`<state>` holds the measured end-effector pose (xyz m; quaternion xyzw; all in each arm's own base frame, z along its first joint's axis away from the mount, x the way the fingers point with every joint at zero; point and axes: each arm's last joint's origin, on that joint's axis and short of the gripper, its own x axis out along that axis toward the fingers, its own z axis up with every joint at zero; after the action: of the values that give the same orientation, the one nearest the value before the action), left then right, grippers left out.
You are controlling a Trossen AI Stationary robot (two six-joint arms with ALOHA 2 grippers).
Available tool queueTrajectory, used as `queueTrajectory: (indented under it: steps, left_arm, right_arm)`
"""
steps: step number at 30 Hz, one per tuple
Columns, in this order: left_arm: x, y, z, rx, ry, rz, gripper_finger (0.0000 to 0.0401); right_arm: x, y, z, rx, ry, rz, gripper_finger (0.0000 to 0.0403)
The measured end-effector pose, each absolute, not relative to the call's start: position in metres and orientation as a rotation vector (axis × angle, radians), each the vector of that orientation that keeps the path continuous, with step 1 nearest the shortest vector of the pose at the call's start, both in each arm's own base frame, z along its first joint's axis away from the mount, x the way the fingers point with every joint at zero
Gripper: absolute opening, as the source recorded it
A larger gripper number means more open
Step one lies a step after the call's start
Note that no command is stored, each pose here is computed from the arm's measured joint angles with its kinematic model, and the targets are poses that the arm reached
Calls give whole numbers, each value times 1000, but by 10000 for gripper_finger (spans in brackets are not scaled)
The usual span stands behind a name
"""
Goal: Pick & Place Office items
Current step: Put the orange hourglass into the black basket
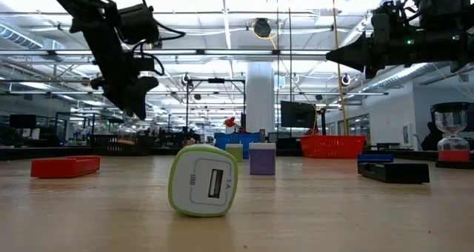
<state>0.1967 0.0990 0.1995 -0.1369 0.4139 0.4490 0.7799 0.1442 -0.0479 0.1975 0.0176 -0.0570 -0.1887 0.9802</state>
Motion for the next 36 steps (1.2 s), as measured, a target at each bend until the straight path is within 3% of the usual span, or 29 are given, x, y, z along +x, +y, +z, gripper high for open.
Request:
queueTrajectory:
  steps: [16,26,36]
  left_arm:
    - [170,125,171,-362,858,1075,209]
    - [165,122,173,-344,906,1061,323]
    - [171,125,224,-351,954,1032,341]
  right_arm:
    - [144,-48,197,28,-113,-380,1]
    - [144,-48,197,28,-113,-380,1]
    - [144,-48,197,28,-113,-380,1]
